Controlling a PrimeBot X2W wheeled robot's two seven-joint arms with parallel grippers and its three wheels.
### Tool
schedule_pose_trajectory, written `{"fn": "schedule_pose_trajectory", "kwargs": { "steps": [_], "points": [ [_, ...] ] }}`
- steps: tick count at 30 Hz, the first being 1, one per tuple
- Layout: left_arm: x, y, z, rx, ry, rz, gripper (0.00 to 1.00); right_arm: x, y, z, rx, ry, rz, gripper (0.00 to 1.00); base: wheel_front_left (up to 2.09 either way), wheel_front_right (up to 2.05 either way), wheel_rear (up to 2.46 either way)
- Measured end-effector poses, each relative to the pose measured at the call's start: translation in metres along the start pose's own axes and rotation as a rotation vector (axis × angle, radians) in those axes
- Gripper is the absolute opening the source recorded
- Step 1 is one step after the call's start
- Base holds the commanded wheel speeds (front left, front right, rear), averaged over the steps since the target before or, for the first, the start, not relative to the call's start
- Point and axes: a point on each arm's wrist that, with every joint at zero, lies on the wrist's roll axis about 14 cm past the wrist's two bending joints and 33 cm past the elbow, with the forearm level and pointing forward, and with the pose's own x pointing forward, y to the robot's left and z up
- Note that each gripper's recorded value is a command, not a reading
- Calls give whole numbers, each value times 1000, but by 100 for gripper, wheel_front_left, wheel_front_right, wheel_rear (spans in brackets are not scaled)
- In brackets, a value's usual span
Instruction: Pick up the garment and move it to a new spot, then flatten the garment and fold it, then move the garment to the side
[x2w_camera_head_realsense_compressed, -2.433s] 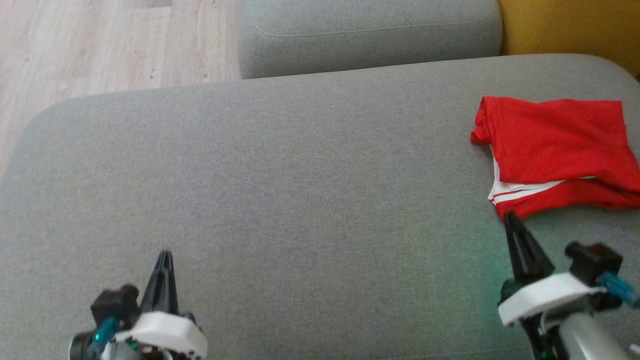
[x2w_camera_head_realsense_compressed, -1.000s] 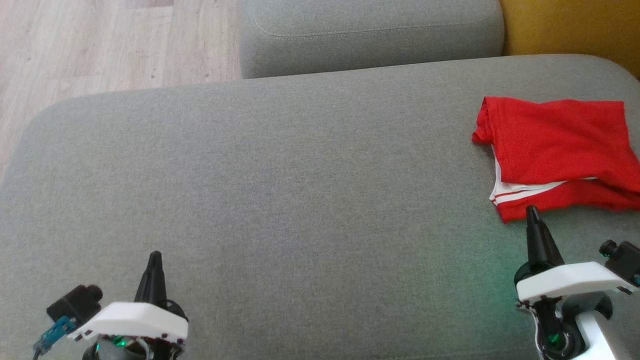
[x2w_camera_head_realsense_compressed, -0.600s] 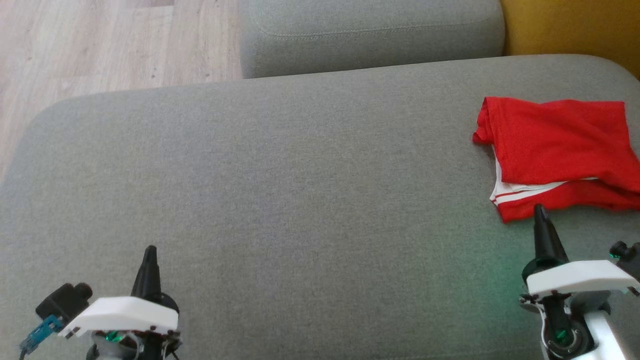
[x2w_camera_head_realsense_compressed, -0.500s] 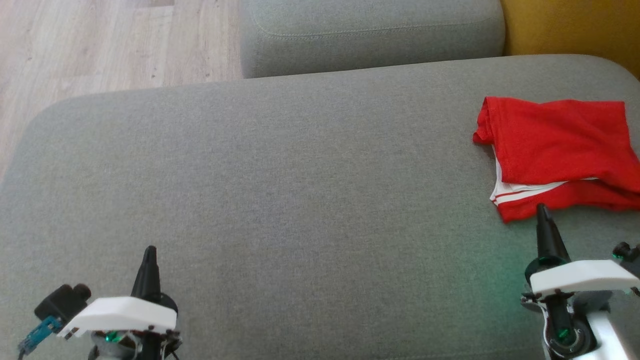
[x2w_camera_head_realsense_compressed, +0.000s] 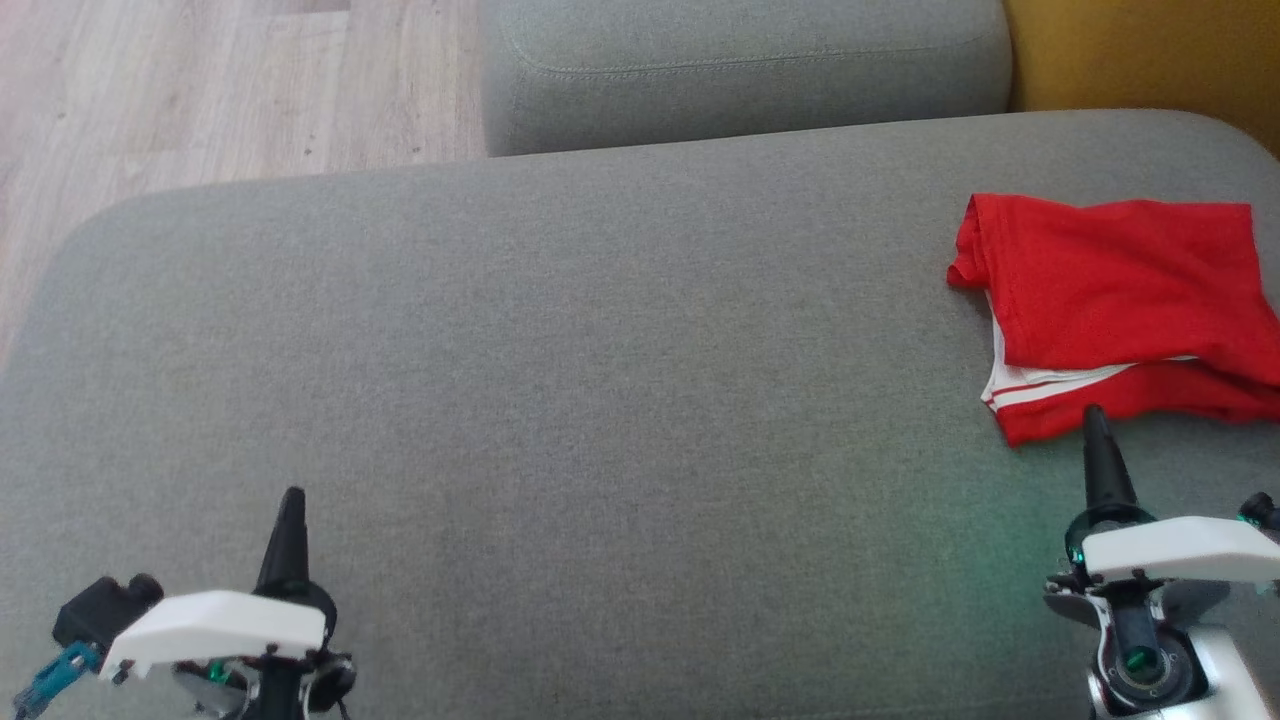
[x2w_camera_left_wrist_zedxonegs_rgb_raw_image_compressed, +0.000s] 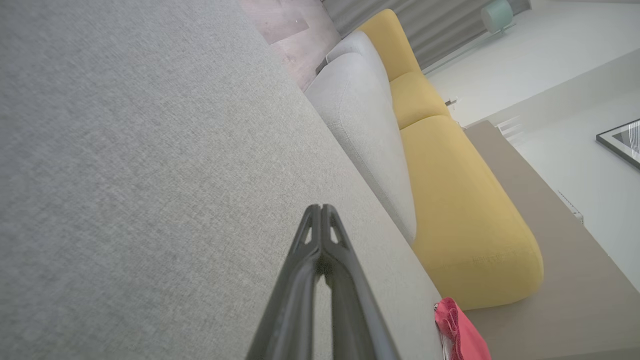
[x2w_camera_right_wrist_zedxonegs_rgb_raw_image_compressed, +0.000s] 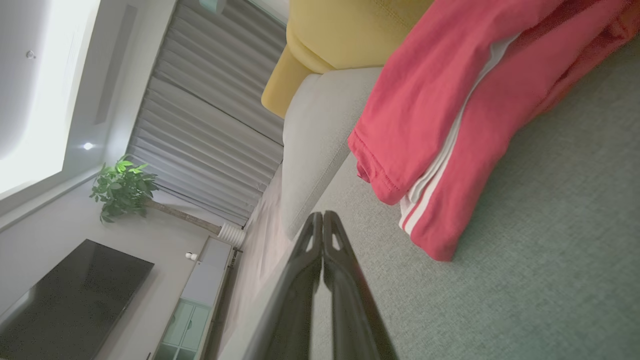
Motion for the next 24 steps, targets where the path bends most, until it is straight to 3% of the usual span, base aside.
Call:
{"fn": "schedule_pose_trajectory", "kwargs": {
  "steps": [24],
  "points": [
    [7, -11, 9, -288, 10, -52, 0, 1, 4, 8, 282, -25, 7, 0, 0, 0, 0]
  ]
}}
